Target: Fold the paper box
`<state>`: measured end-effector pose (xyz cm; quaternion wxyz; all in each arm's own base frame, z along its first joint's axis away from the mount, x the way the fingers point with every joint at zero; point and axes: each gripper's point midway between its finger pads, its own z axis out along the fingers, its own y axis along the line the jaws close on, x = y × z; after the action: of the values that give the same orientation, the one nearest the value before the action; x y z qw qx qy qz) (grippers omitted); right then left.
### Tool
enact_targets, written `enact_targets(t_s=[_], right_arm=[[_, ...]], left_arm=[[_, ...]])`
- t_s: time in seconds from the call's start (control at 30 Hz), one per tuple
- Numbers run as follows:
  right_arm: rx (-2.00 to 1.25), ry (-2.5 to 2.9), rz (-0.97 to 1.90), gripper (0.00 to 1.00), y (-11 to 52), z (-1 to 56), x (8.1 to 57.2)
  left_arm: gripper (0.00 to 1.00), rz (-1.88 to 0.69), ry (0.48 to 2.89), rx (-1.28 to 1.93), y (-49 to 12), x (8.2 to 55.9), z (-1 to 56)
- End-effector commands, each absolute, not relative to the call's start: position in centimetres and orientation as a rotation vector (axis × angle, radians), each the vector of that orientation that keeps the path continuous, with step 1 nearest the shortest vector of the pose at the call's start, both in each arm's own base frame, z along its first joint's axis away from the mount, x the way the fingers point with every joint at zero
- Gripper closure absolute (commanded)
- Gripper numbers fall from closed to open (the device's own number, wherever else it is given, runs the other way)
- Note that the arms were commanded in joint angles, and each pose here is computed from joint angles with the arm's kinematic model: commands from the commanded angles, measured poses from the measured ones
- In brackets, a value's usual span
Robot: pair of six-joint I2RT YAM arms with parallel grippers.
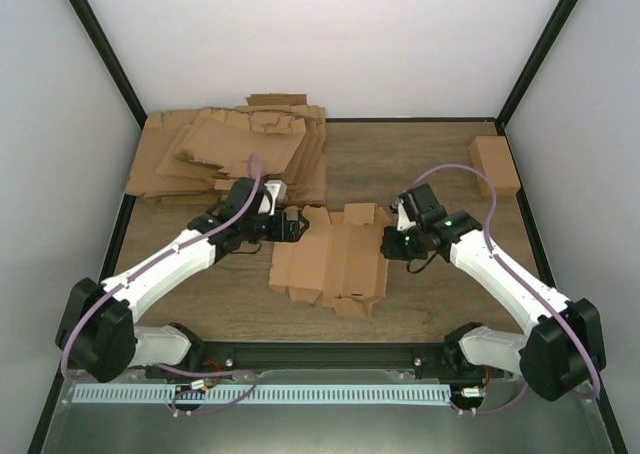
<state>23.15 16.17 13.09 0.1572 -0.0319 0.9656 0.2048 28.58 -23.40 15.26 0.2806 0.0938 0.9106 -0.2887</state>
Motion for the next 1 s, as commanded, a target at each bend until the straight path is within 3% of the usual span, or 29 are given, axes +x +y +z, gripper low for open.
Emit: enact_targets(t_s=[0.0,0.2,0.6,0.67,0.77,0.83,0.97], right_arm=[[-0.102,2.767,0.66,0.92,17.6,12.1,23.6],[-0.077,2.762,0.659,0.89,18.1,10.9,24.8],[-0.067,2.652,0.929,0.82,20.7,11.4,24.7],[-0.034,2.659,0.909,0.71,20.3,11.2,24.7],[-0.008,2.646,0.932,0.68,20.2,11.1,24.4],[0.023,2.634,0.951,0.48,19.9,11.0,24.0],[0.089,2.628,0.955,0.31,19.0,10.6,23.7]], left_arm=[[0.07,-0.755,2.439,0.288,-24.0,29.5,15.3],[0.08,-0.834,2.447,0.353,-25.4,28.9,14.8],[0.06,-0.769,2.48,0.413,-25.6,27.5,14.4],[0.06,-0.765,2.478,0.408,-25.6,27.3,14.5],[0.06,-0.798,2.478,0.409,-25.9,26.9,14.4],[0.06,-0.818,2.486,0.431,-26.7,26.3,14.1],[0.06,-0.812,2.511,0.524,-29.5,24.4,13.4]])
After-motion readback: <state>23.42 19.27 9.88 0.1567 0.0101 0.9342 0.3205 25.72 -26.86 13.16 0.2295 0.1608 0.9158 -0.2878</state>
